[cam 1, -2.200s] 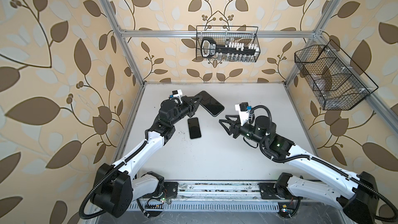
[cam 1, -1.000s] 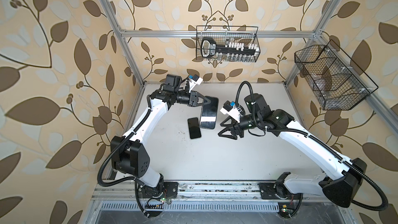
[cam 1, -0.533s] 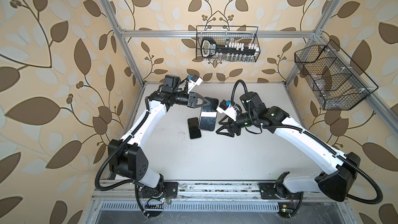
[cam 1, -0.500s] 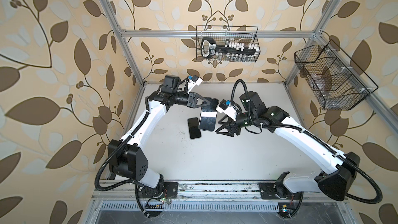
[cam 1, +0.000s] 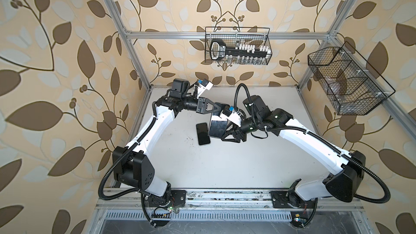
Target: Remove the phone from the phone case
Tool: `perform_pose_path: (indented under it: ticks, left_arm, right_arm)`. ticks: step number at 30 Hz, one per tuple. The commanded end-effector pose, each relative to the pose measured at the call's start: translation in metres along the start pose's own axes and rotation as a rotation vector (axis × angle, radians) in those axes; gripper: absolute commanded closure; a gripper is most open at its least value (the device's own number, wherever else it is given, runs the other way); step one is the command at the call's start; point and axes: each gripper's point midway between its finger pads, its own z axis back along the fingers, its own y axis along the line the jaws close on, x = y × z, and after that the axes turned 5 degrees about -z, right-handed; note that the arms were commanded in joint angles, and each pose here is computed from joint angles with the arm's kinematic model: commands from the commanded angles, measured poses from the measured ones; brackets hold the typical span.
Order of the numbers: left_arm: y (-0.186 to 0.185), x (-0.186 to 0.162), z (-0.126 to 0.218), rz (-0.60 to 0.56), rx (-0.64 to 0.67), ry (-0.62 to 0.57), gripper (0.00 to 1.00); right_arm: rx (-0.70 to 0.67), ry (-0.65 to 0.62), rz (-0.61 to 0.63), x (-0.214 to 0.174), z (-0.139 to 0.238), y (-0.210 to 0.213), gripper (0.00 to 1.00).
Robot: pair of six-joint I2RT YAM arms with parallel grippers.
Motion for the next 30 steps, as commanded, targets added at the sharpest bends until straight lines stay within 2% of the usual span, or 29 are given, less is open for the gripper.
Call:
perform_pose_path:
  ticks: [1, 15, 25, 30]
  left_arm:
    - [-0.035, 0.001, 0.002, -0.083, -0.085, 0.004, 1.0]
    - [-0.027, 0.005, 0.0, -0.06, -0.091, 0.003, 1.0]
    - [-0.016, 0.01, -0.002, -0.03, -0.058, -0.026, 1.0]
    - [-0.015, 0.013, -0.002, -0.021, -0.061, -0.041, 1.0]
  right_arm:
    - [0.052, -0.023, 0.057, 0.013, 0.001, 0.013, 0.51]
    - [0.103, -0.003, 0.107, 0.011, -0.001, 0.038, 0.77]
    - [0.048, -0.1, 0.172, 0.029, 0.008, 0.055, 0.86]
    - [0.029, -0.143, 0.179, 0.035, 0.013, 0.057, 0.86]
